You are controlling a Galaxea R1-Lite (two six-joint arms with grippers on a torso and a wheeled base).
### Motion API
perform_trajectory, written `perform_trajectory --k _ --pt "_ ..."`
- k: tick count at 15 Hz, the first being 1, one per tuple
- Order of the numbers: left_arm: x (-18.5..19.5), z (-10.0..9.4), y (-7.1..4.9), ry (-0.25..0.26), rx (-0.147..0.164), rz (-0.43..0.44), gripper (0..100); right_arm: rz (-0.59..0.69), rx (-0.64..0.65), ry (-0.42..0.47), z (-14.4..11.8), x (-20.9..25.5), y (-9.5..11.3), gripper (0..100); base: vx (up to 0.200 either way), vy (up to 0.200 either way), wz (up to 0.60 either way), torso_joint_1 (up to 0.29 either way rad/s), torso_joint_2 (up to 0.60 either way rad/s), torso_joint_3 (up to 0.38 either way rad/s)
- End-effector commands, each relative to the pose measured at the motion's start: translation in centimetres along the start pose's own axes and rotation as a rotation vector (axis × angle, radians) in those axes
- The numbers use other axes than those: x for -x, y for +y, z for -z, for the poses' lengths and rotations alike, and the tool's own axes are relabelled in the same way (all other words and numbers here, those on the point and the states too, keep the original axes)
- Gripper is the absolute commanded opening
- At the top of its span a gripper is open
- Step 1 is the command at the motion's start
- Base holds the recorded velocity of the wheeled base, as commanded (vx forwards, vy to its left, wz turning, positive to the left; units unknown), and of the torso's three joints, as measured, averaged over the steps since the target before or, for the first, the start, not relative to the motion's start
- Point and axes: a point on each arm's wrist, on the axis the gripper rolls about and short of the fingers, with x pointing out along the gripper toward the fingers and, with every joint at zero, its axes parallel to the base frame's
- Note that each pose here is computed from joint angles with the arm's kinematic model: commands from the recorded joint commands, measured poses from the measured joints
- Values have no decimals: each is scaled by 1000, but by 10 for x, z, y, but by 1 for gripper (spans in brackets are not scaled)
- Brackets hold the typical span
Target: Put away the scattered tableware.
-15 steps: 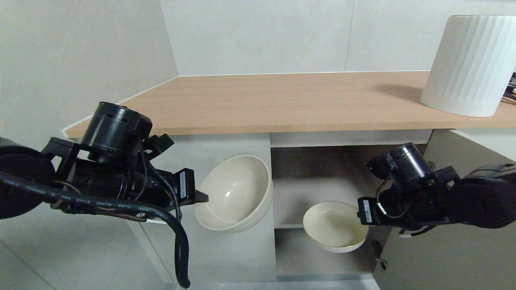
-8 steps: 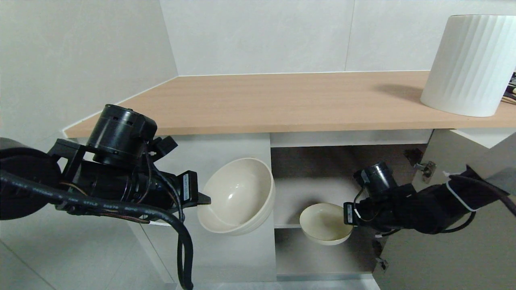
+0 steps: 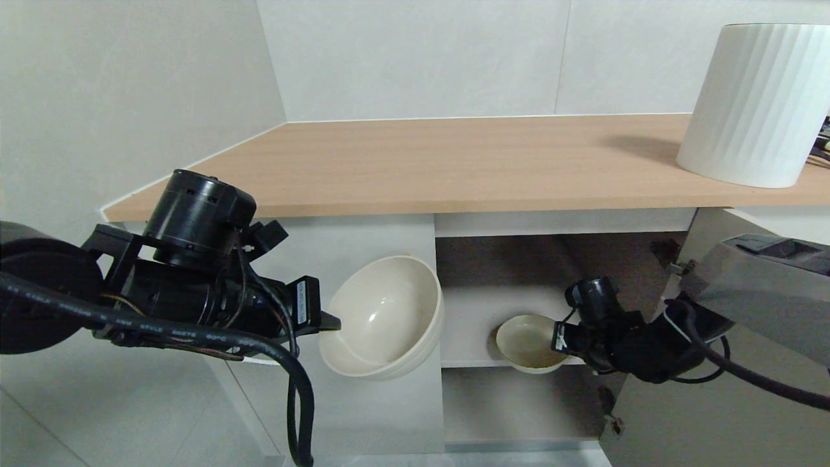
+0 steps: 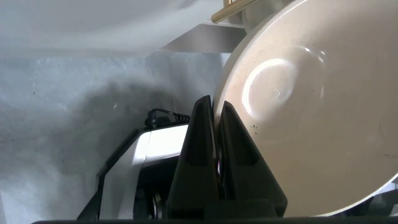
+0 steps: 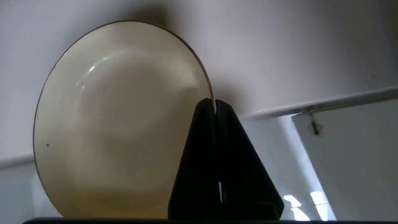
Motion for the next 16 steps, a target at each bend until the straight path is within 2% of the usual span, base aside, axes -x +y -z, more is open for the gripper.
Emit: perform_trajectory --k 1,10,16 --pt "0 0 0 1 1 -1 0 25 -10 11 7 -17 0 0 0 0 0 0 0 0" --pt "-5 1 0 15 0 -5 0 28 -64 -68 -9 -46 10 0 0 0 0 0 0 0" --pt "-7 1 0 21 0 -8 0 27 -67 -82 -12 -52 12 0 0 0 0 0 0 0"
